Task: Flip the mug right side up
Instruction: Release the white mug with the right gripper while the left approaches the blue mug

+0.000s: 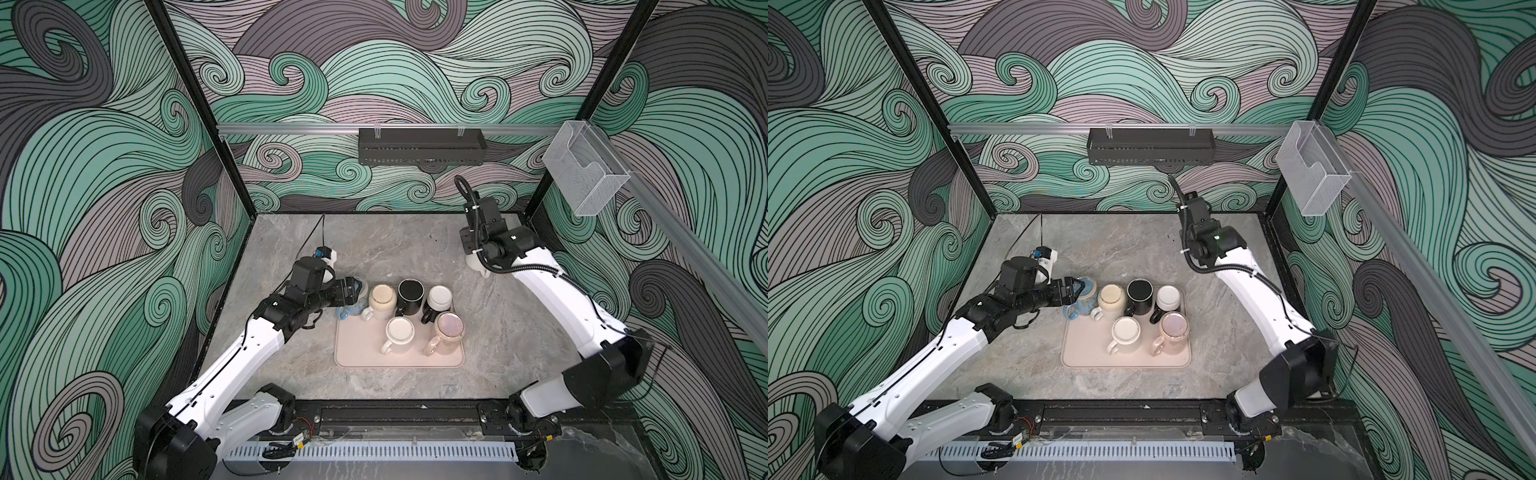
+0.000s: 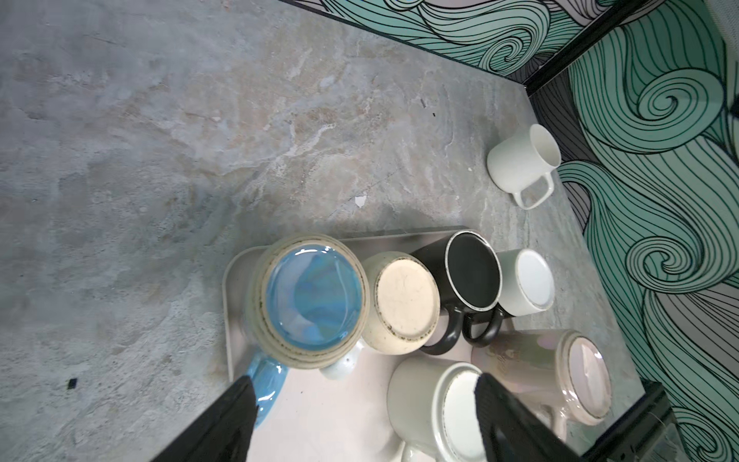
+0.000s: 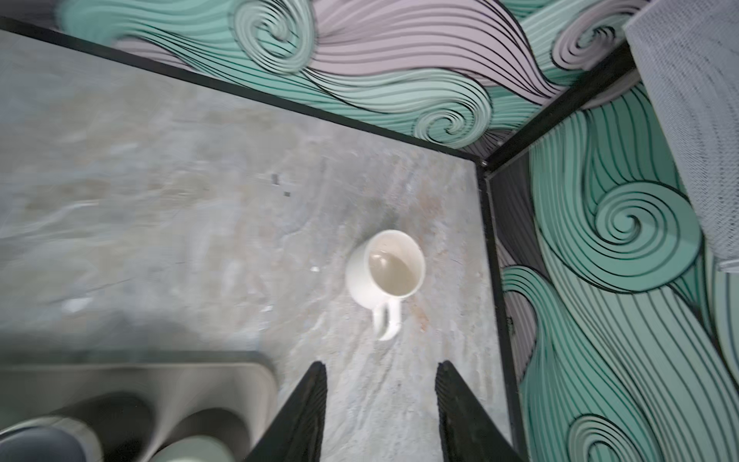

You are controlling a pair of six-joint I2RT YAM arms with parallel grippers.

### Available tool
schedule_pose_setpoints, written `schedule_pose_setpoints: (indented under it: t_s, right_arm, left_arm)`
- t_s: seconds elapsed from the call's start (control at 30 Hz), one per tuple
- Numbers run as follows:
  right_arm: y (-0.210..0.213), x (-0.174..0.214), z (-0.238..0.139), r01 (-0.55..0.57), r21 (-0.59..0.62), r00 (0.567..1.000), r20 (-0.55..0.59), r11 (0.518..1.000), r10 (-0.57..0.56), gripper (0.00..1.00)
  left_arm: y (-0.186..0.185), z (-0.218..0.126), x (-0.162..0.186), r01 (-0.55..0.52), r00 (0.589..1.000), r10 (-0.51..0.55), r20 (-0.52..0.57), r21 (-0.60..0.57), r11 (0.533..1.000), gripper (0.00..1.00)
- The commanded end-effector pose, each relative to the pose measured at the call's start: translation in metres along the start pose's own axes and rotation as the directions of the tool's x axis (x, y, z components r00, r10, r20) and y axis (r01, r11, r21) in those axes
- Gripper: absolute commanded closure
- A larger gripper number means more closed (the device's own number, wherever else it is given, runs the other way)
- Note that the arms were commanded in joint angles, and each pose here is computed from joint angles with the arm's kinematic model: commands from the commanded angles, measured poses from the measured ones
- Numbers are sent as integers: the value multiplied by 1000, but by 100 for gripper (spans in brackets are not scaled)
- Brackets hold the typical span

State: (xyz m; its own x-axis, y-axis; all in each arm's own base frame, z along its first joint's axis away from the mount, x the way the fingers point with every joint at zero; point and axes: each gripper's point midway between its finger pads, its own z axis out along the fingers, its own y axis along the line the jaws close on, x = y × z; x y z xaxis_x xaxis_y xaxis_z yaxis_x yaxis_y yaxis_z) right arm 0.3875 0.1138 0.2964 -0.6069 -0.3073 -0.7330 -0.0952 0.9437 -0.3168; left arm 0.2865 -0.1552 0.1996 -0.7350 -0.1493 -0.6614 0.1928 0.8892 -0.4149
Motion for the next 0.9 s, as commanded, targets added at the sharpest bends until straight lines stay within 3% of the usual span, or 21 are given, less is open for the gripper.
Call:
schedule_pose_setpoints:
  t_s: [0.0,0.07,0.17,0.23,0.33,0.57,0.73,0.87]
  right_arm:
    - [64,-9,-57,-37,-303,990,117,952,75,54]
    - [98,-8,-87,-48,-453,979,155,890,132,54]
    - [139,-2,-118,-92,-638,970,115,765,213,53]
    - [167,5,-134,-92,-730,974,76,677,214,53]
    - [200,18,-152,-48,-796,985,63,603,162,53]
    - [254,70,-151,-86,-850,994,-40,520,100,54]
    - [274,94,-147,-81,-843,997,-69,533,42,54]
    - [281,99,-143,-82,-839,996,-79,537,29,54]
  left_arm:
    - [10,-8,-2,-10,1000,9,-17,-77,997,14]
    - [14,-9,2,-8,999,4,-35,-97,995,15]
    - [17,-11,10,-1,998,-7,-68,-113,994,15]
    - [18,-14,18,10,994,-22,-103,-112,994,17]
    - [16,-17,36,23,984,-39,-172,-97,995,18]
    - [16,-18,81,51,953,-76,-293,-93,994,24]
    - [19,-19,88,43,963,-71,-260,-115,992,25]
    - [21,-15,80,31,974,-58,-219,-124,992,32]
